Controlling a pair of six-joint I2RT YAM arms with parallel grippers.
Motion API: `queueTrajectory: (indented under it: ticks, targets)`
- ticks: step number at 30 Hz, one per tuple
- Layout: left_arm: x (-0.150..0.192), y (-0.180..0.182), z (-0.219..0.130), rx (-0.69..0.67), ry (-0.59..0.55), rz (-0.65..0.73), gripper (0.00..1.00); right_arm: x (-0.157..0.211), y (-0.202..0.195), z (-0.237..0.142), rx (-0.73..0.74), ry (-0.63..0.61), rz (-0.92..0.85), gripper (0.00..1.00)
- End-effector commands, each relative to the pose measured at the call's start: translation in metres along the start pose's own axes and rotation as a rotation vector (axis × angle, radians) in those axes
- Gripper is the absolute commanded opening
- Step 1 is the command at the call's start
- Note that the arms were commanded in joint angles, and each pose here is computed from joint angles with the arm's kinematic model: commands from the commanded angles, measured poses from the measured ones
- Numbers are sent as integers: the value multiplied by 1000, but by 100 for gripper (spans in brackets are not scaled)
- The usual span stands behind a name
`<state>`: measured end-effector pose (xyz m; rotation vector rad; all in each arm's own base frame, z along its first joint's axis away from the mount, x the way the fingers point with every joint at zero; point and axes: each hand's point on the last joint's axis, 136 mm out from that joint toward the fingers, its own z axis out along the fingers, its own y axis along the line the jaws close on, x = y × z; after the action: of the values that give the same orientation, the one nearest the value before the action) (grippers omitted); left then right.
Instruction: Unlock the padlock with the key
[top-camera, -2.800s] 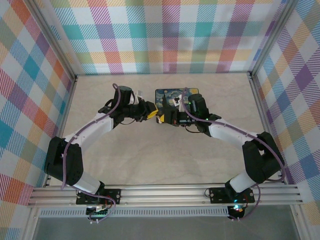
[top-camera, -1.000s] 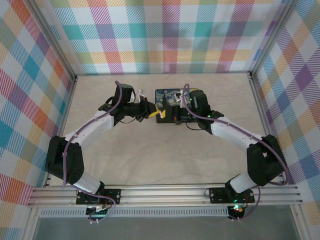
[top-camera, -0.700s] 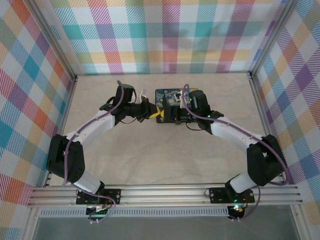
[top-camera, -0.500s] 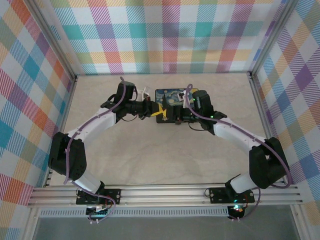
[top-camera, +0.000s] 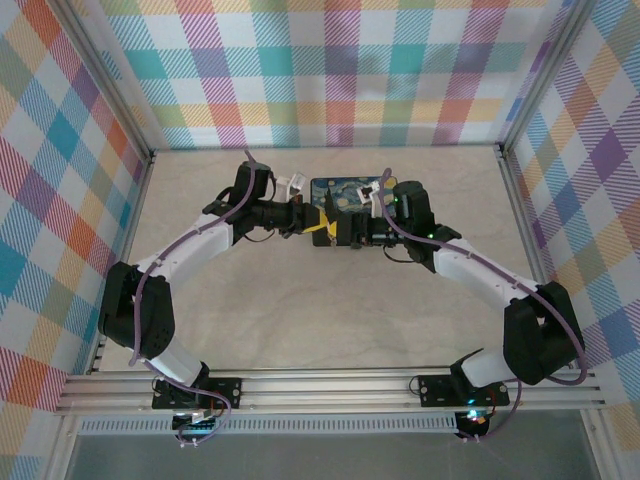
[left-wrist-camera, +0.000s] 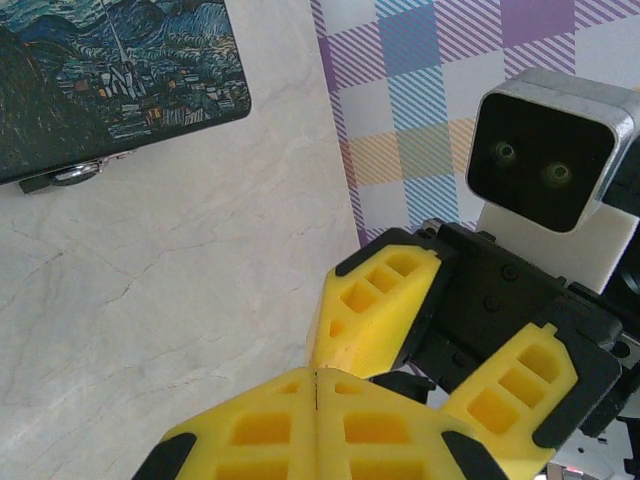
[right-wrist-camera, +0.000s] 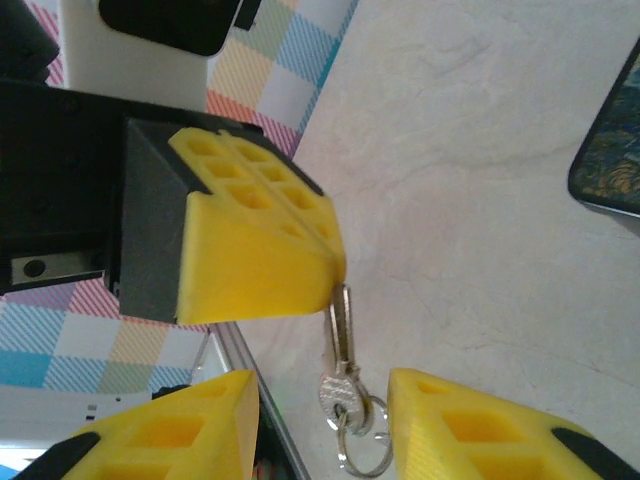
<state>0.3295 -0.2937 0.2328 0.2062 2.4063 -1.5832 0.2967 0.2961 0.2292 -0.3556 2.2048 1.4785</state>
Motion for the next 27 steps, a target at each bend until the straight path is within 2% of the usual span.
queueTrajectory:
  ticks: [1, 7, 19, 27]
  targets:
    - [0, -15, -2, 44, 7, 50, 0, 2, 9, 1, -59, 18, -42, 39]
    - [-1, -16, -3, 50, 1, 47, 0, 3, 10, 4, -79, 36, -35, 36]
    - [-1, -20, -3, 63, 3, 53, 0, 5, 3, 4, -45, 41, -35, 39]
    - [-3, -21, -4, 64, -3, 52, 0, 3, 10, 6, -87, 44, -42, 32]
